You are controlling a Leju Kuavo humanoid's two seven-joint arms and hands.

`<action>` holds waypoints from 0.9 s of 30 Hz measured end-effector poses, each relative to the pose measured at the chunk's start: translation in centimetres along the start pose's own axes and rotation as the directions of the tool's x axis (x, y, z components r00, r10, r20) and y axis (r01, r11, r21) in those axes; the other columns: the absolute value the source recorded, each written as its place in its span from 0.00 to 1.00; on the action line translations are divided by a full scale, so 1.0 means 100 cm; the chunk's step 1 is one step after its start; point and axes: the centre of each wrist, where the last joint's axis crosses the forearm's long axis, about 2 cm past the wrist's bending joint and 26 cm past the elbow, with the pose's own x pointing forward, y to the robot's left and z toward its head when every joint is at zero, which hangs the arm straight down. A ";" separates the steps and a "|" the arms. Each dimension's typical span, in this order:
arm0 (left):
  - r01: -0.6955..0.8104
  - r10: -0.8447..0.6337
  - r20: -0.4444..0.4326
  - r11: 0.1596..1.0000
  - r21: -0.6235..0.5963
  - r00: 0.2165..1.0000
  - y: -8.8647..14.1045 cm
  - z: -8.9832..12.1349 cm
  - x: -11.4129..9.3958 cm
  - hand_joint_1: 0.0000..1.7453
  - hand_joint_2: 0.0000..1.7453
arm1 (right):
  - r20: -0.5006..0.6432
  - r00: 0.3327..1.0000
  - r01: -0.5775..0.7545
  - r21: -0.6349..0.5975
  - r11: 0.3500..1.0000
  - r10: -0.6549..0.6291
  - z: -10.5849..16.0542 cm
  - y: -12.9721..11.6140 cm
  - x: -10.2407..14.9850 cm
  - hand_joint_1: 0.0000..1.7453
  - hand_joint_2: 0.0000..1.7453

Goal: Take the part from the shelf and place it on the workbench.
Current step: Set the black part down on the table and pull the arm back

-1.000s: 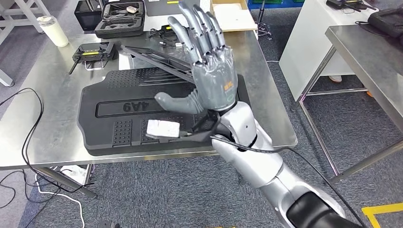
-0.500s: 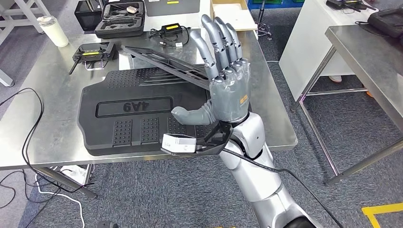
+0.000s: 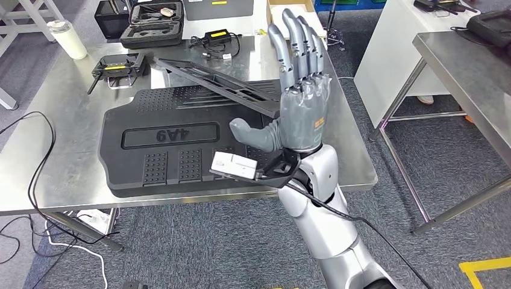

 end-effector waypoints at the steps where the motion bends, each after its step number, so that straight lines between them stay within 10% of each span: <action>1: 0.001 -0.001 0.000 1.000 0.003 1.000 0.000 0.000 0.000 0.00 0.00 | -0.004 1.000 0.002 -0.001 1.000 -0.002 0.000 0.000 0.000 0.00 0.00; 27: 0.002 -0.002 -0.014 0.999 0.034 1.000 -0.004 0.002 0.000 0.00 0.00 | -0.060 0.998 0.026 -0.001 1.000 -0.026 0.004 -0.001 -0.001 0.00 0.00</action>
